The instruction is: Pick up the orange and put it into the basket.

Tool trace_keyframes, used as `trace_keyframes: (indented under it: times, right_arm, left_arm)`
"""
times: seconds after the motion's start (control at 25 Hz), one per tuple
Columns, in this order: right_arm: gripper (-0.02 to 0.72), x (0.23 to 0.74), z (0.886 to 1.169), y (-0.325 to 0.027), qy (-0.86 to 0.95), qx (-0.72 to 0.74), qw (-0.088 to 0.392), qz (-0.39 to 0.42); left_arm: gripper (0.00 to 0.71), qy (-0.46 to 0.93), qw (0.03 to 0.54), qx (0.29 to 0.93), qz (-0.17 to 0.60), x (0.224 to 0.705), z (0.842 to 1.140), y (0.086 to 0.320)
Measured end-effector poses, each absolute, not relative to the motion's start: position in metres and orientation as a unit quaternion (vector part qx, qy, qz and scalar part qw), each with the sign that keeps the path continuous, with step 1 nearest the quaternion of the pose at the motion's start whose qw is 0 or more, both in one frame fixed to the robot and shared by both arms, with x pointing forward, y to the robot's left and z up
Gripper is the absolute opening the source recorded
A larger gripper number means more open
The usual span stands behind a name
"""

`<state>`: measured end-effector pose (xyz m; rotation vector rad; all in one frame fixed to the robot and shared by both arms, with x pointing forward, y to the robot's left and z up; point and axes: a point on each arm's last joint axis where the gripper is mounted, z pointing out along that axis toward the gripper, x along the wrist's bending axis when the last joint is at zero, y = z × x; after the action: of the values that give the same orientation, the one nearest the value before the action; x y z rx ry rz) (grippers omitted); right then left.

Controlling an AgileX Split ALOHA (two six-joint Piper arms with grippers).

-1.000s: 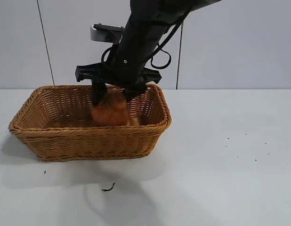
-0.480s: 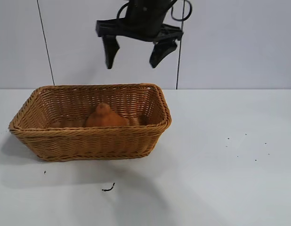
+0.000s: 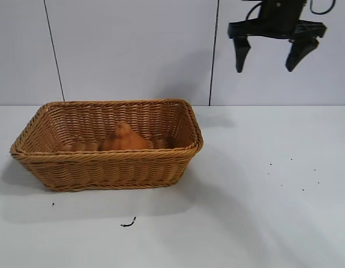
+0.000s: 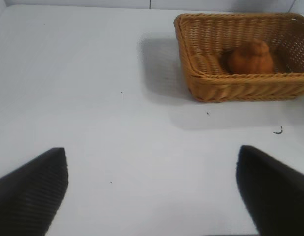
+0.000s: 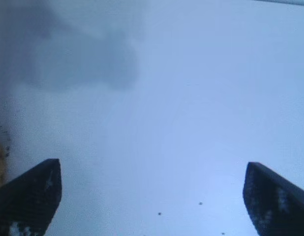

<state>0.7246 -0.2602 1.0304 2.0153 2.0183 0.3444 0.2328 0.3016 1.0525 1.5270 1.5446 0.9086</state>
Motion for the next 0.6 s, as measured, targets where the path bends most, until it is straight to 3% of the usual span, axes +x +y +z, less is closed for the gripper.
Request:
trace_keyframes:
  times: [0.2, 0.6]
  right_arm:
    - [0.694, 0.725, 1.030, -0.298, 0.670, 0.722, 0.115, 0.128]
    - [0.694, 0.711, 1.028, -0.297, 0.688, 0.710, 0.097, 0.114]
  left_arm:
    - [0.666, 0.606, 0.384, 0.599, 0.356, 0.233, 1.053, 0.302]
    - [0.666, 0.606, 0.383, 0.599, 0.356, 0.233, 1.053, 0.302]
